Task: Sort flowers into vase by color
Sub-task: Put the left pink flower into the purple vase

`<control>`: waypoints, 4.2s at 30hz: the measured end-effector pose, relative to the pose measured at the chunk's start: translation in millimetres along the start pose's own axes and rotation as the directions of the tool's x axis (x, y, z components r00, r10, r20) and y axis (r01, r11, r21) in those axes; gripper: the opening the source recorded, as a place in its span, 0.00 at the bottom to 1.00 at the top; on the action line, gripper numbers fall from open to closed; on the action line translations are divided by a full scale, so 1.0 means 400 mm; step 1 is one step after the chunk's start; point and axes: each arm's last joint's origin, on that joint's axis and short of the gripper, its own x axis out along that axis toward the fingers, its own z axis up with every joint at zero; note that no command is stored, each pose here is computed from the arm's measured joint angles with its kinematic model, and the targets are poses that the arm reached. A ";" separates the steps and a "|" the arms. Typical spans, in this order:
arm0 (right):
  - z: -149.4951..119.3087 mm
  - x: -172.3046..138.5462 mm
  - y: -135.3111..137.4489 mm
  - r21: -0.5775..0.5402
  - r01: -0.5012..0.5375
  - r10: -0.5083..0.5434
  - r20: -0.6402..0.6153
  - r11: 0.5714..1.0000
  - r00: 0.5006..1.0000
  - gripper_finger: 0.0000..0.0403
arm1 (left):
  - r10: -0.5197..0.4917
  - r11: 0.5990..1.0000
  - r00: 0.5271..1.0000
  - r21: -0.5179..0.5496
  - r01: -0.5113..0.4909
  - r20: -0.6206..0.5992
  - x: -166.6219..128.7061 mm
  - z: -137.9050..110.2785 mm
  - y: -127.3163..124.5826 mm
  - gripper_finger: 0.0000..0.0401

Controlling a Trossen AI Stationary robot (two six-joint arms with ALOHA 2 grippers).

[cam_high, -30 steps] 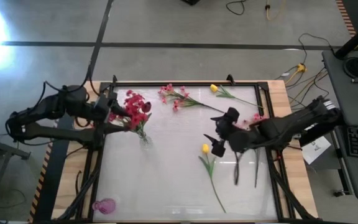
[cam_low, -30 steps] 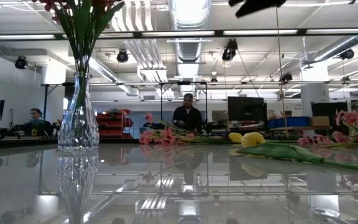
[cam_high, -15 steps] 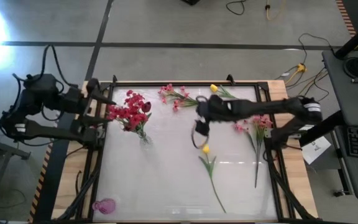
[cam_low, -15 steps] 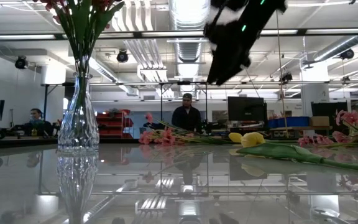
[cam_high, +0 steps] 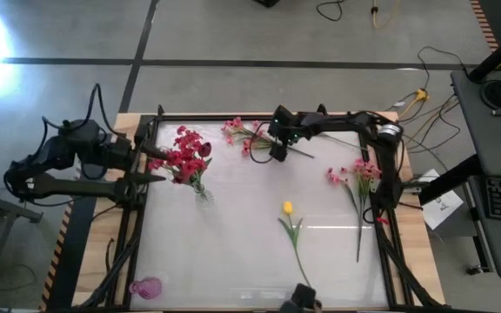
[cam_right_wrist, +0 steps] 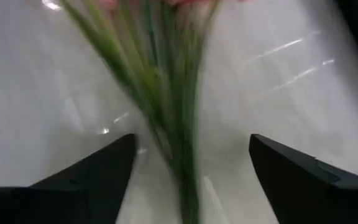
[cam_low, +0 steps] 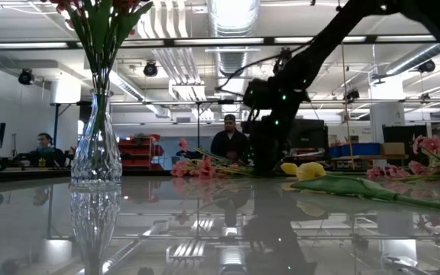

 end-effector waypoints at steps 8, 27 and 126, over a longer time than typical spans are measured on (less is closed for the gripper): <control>0.028 0.040 -0.010 0.004 -0.037 0.037 -0.051 0.999 0.998 0.47 | 0.084 0.996 0.991 0.021 -0.086 0.103 -0.095 0.010 -0.019 0.58; 0.100 -0.446 0.261 0.077 0.036 -0.067 0.448 0.996 0.891 0.03 | -0.047 0.990 0.984 0.137 0.023 0.170 -0.099 0.009 -0.030 0.58; 0.102 -0.712 0.876 -0.187 -0.131 0.227 0.858 0.974 0.461 0.64 | -0.809 0.535 0.524 0.036 0.844 -0.265 0.075 -0.068 -0.391 0.00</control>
